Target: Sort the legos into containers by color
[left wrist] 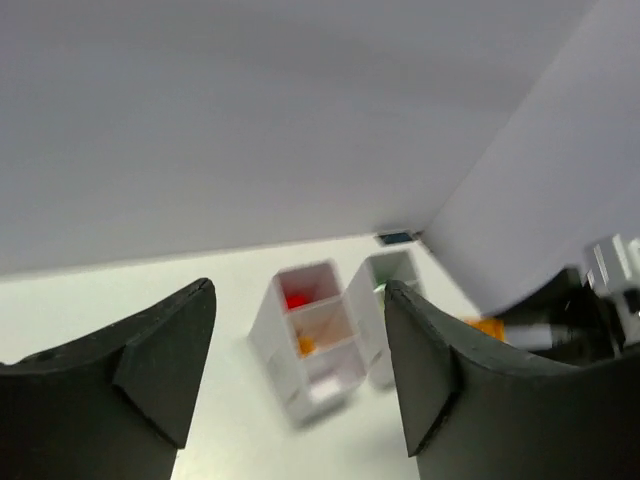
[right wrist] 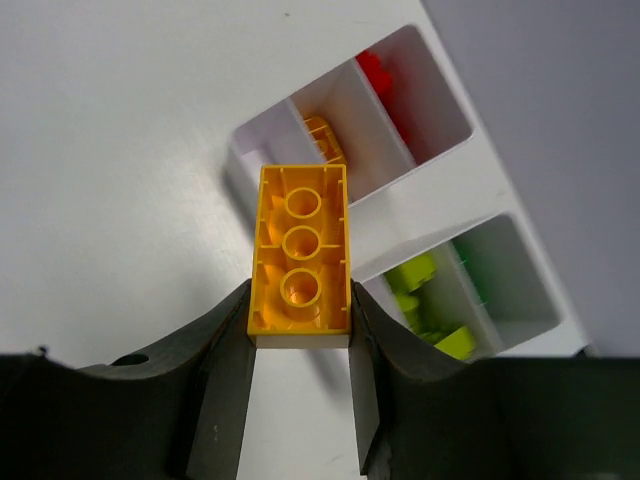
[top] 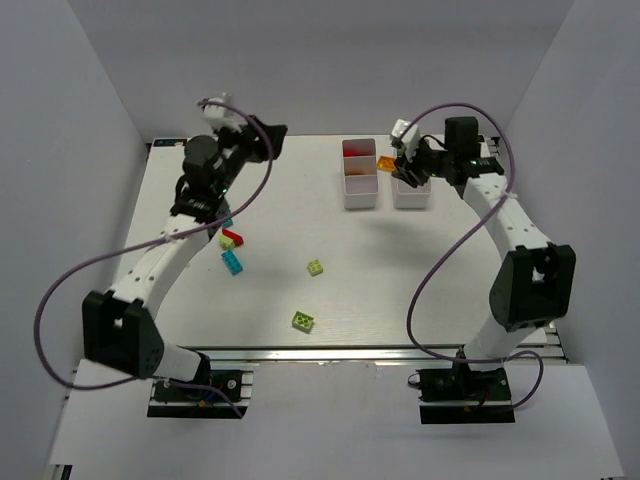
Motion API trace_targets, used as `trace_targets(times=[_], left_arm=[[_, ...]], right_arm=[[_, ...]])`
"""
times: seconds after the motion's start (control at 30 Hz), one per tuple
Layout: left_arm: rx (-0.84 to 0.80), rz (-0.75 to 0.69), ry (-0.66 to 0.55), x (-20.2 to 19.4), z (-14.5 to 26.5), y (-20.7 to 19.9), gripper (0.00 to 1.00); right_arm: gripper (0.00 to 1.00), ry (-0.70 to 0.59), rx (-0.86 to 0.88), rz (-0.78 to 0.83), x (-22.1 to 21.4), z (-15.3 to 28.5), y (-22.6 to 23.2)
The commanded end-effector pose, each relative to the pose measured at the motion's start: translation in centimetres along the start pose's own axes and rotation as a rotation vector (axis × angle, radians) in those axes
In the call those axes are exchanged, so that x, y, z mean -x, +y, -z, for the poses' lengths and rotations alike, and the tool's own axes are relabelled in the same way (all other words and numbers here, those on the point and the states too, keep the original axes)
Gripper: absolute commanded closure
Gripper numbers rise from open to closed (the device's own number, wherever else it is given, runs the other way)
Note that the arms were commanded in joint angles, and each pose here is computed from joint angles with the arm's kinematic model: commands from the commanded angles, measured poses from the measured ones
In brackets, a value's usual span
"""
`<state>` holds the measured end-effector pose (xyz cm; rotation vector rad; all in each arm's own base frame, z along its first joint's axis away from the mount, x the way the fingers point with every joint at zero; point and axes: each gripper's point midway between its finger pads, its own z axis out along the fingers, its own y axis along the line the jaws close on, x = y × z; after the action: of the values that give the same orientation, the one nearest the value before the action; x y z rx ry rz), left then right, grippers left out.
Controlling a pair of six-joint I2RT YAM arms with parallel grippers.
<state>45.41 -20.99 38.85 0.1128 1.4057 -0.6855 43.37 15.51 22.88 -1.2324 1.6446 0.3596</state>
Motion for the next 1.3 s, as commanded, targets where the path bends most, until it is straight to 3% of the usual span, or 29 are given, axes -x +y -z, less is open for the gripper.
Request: trace_targets(times=[0.0, 0.07, 0.1, 0.17, 0.27, 0.43, 0.7, 0.97, 1.03, 1.07, 1.1, 1.17, 1.27], left_arm=[[0.216, 0.166, 0.373, -9.3, 7.0, 4.6, 0.21], [0.276, 0.204, 0.471, -12.4, 11.0, 5.8, 0.19], [0.27, 0.215, 0.447, -11.2, 12.4, 5.0, 0.19], [0.321, 0.234, 0.498, -13.3, 15.5, 5.7, 0.18], [0.37, 0.26, 0.48, -13.5, 18.5, 5.7, 0.18], [0.412, 0.305, 0.425, -12.8, 20.9, 5.5, 0.17], [0.45, 0.293, 0.478, -13.3, 22.3, 5.7, 0.17], [0.459, 0.292, 0.482, -13.0, 22.3, 5.8, 0.17], [0.461, 0.296, 0.482, -13.1, 22.4, 5.7, 0.17], [0.462, 0.297, 0.483, -13.1, 22.3, 5.7, 0.17], [0.465, 0.299, 0.483, -13.1, 22.4, 5.8, 0.17], [0.478, 0.297, 0.477, -12.8, 22.4, 5.9, 0.17], [0.487, 0.301, 0.476, -12.2, 22.1, 5.9, 0.16]], right_arm=[[1.0, 0.06, -0.024, 0.263, 1.5, -2.1, -3.0], [1.0, 0.098, -0.015, 0.321, 1.4, -4.1, -3.8], [1.0, 0.112, -0.01, 0.343, 1.2, -4.9, -4.0], [1.0, 0.161, 0.023, 0.38, -0.3, -6.9, -4.0], [1.0, 0.193, 0.026, 0.425, -0.5, -9.0, -4.8], [1.0, 0.218, 0.024, 0.47, -0.7, -11.3, -5.3], [0.98, 0.243, 0.052, 0.532, -1.7, -13.4, -4.8], [0.76, 0.257, 0.107, 0.561, -2.9, -14.7, -3.3], [0.66, 0.255, 0.107, 0.565, -2.8, -14.9, -3.2], [0.61, 0.257, 0.098, 0.566, -2.8, -14.9, -3.4], [0.41, 0.257, 0.095, 0.565, -2.8, -15.0, -3.4], [0.21, 0.253, 0.074, 0.555, -2.3, -15.0, -3.8], [0.11, 0.244, 0.046, 0.549, -1.5, -14.6, -4.4]])
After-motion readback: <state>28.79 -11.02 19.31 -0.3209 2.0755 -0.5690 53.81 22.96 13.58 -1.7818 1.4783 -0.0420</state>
